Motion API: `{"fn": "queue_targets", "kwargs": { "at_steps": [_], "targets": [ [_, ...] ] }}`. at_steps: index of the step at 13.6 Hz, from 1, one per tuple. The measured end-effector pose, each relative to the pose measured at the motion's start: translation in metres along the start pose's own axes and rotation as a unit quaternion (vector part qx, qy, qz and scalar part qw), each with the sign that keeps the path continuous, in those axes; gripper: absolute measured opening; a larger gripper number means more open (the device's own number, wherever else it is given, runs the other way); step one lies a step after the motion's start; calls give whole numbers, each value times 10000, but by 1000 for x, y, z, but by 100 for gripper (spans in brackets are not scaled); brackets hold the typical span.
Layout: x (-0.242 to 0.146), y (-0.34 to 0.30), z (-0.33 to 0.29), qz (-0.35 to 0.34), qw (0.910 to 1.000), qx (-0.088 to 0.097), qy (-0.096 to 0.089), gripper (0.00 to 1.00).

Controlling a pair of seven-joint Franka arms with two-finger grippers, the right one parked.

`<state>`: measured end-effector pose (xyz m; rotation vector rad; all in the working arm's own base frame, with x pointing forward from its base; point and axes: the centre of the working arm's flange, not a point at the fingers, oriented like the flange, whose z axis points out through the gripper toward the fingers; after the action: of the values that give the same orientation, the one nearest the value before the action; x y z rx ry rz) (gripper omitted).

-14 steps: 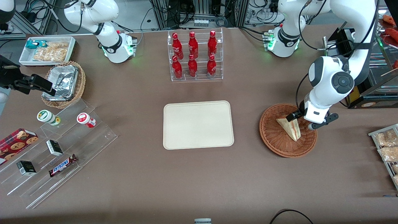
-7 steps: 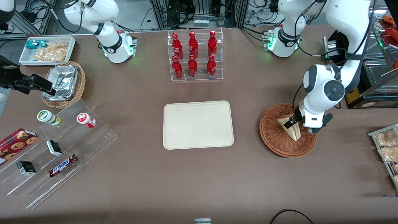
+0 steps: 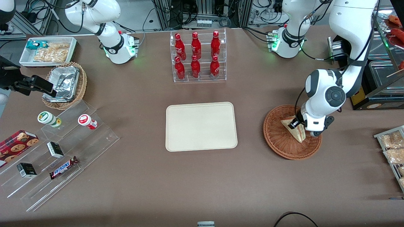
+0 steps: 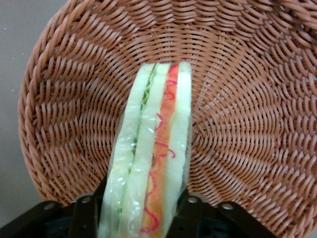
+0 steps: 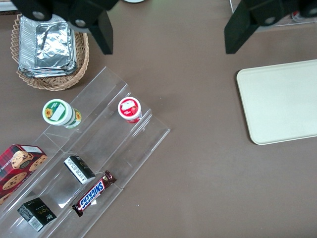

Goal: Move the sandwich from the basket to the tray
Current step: 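Close the left gripper on the wrapped sandwich's edge, then lift the sandwich and carry it with the left gripper toward the cream tray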

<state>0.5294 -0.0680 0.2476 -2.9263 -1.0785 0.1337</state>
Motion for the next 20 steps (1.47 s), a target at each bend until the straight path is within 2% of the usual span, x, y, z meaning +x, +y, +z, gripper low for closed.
{"fn": "queue_targets", "kwargs": {
  "at_steps": [1, 4, 7, 10, 12, 15, 20],
  "targets": [
    [1, 2, -7, 7, 10000, 43, -36, 38],
    [-1, 21, -42, 251, 9994, 173, -133, 19],
    [-26, 57, -78, 1089, 9931, 346, -249, 17],
    [-67, 99, -95, 2191, 9752, 267, -142, 15],
    [-97, 127, -96, 2549, 9666, 239, -99, 15],
    [-140, 173, -87, 2709, 9623, 217, -72, 15],
    [-202, 244, -57, 2678, 9633, 173, -76, 15]
  ]
}}
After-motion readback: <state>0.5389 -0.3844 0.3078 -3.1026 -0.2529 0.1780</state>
